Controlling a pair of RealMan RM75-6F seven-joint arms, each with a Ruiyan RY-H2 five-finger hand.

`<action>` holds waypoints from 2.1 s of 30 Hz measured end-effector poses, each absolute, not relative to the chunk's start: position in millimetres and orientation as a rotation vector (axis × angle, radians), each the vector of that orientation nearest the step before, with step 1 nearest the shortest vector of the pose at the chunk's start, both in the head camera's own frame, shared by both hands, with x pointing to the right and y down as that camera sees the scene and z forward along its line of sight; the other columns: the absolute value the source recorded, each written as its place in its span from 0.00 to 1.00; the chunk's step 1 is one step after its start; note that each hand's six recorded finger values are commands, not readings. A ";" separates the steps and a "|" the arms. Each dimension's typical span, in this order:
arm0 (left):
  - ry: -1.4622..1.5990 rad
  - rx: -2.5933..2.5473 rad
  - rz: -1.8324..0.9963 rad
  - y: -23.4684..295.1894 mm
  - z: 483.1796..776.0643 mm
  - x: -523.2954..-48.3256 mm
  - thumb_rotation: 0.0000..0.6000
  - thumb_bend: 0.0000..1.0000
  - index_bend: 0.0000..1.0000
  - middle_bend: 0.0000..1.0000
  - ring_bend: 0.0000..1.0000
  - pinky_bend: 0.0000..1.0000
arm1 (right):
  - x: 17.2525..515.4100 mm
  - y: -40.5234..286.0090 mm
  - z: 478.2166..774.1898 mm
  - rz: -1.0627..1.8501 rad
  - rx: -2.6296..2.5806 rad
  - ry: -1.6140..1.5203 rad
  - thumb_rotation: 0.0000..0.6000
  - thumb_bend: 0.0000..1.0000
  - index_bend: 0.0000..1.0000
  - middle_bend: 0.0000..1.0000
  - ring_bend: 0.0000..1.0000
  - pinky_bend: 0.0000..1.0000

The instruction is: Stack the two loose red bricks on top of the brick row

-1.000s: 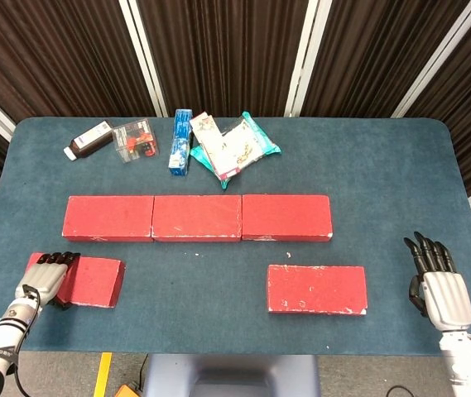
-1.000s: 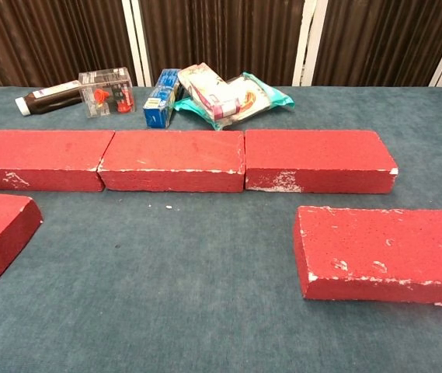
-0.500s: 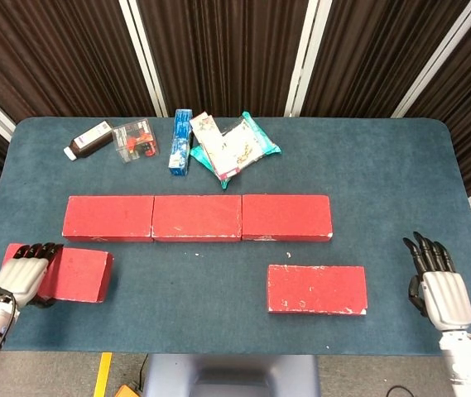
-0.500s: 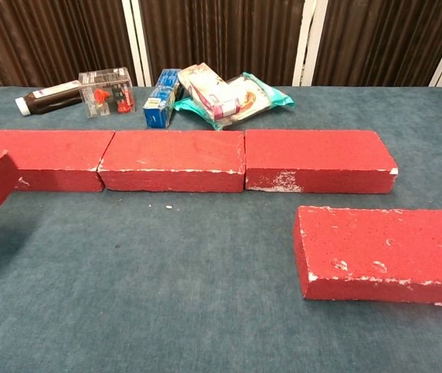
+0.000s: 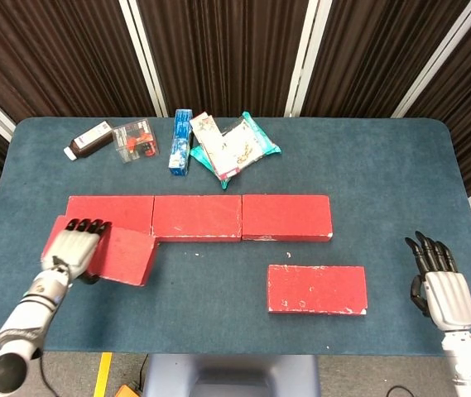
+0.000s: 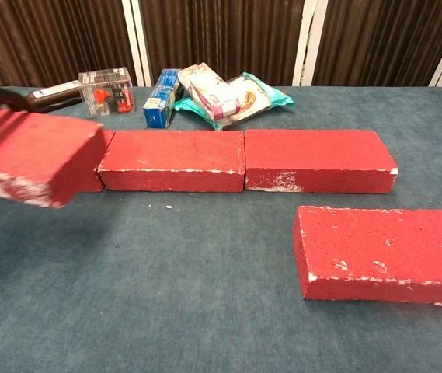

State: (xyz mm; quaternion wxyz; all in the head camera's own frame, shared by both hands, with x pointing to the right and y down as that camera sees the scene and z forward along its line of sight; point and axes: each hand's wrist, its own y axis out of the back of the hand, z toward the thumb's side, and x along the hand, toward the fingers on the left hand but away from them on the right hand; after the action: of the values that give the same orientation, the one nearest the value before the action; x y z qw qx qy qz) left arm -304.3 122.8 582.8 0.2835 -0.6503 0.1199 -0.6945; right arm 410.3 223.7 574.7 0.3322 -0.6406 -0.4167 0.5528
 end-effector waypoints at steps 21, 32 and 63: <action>0.374 -1.731 -1.983 57.0 613.7 -169.3 1.00 0.23 0.00 0.08 0.00 0.00 | 408.8 224.2 577.4 1.456 -1.668 -1.075 1.00 0.90 0.11 0.04 0.00 0.00; 0.477 -1.728 -1.989 37.3 623.1 -184.1 1.00 0.23 0.00 0.07 0.00 0.00 | 404.9 225.6 582.4 1.467 -1.656 -1.053 1.00 0.90 0.11 0.04 0.00 0.00; 0.484 -1.693 -2.013 39.9 663.1 -177.5 1.00 0.23 0.00 0.07 0.00 0.00 | 404.8 224.5 587.6 1.490 -1.638 -1.047 1.00 0.90 0.11 0.04 0.00 0.00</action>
State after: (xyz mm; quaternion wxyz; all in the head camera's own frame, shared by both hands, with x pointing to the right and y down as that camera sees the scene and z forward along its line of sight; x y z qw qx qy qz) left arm -177.5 39.9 663.1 0.2315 -0.6159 0.1761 -0.7322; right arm 404.8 224.5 587.6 0.3392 -0.6292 -0.4022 0.5721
